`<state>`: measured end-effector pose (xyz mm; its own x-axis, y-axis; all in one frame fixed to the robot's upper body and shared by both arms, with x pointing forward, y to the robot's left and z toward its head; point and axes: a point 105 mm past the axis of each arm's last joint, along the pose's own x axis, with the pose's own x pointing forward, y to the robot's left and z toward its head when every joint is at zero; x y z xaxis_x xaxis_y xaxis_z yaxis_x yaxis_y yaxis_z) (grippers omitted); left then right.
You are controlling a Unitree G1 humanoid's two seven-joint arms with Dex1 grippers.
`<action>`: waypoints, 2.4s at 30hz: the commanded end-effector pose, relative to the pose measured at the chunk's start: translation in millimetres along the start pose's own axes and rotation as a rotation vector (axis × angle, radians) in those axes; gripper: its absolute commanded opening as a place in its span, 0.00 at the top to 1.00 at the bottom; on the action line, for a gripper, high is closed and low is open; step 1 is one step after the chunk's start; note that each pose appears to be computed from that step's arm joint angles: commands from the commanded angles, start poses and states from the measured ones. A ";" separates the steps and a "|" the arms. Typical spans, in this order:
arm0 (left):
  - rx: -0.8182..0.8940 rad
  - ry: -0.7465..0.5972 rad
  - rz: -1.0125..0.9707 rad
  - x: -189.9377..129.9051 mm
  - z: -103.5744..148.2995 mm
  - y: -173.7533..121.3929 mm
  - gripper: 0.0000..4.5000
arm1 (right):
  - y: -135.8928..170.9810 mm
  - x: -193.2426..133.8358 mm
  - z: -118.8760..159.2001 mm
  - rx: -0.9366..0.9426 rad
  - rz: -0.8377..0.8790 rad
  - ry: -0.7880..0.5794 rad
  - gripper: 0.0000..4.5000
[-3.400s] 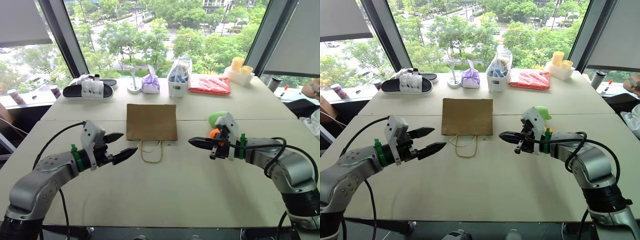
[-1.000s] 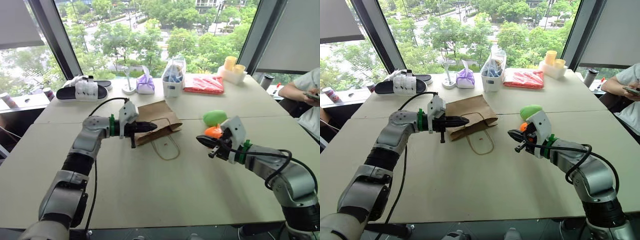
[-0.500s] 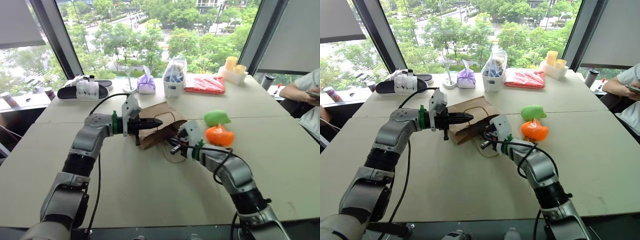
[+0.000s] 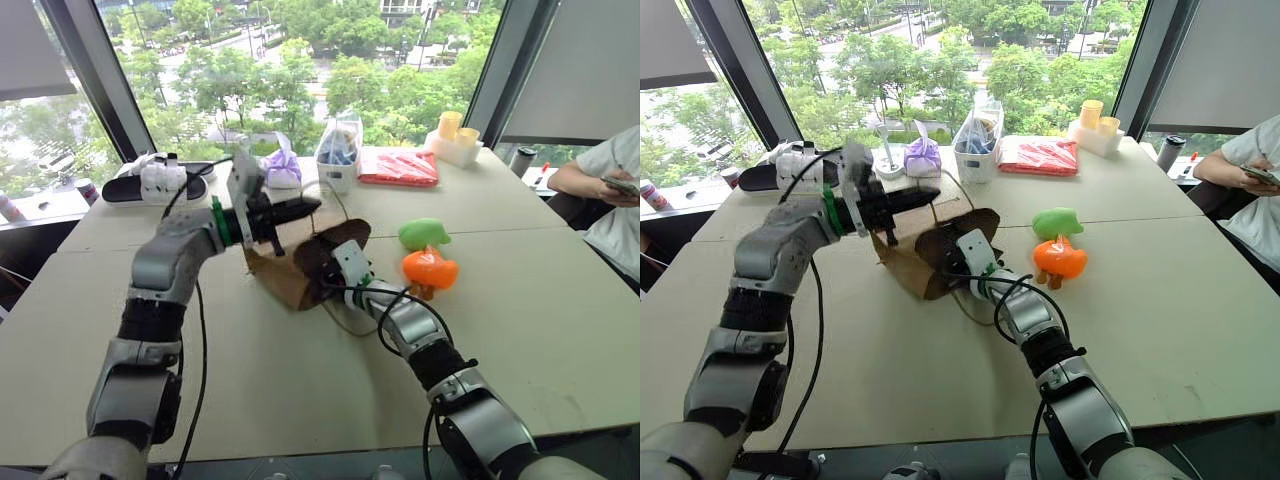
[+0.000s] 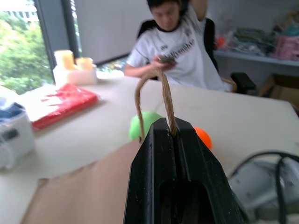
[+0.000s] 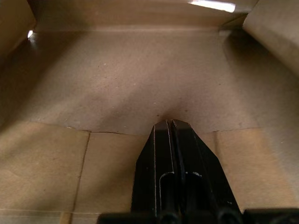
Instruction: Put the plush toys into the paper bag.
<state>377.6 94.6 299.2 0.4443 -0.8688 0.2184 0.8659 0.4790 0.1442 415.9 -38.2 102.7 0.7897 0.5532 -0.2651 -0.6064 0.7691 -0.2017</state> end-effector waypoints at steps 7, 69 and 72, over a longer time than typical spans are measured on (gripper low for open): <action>0.019 -0.080 0.067 -5.0 30.0 18.4 1.00 | 9.7 -1.5 -15.9 0.003 0.031 0.037 1.00; -0.099 -0.042 -0.119 3.1 -16.3 -53.7 1.00 | -145.9 -128.1 -35.8 0.059 -0.375 0.137 0.06; -0.098 -0.041 -0.117 2.9 -16.4 -54.2 1.00 | -148.4 -125.2 -29.8 0.041 -0.377 0.116 0.30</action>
<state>342.5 64.0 264.1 0.3513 -0.9105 0.2182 0.9298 0.3665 0.0325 399.9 -235.1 125.7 0.9297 0.1767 -0.3230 -0.2603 0.9359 -0.2372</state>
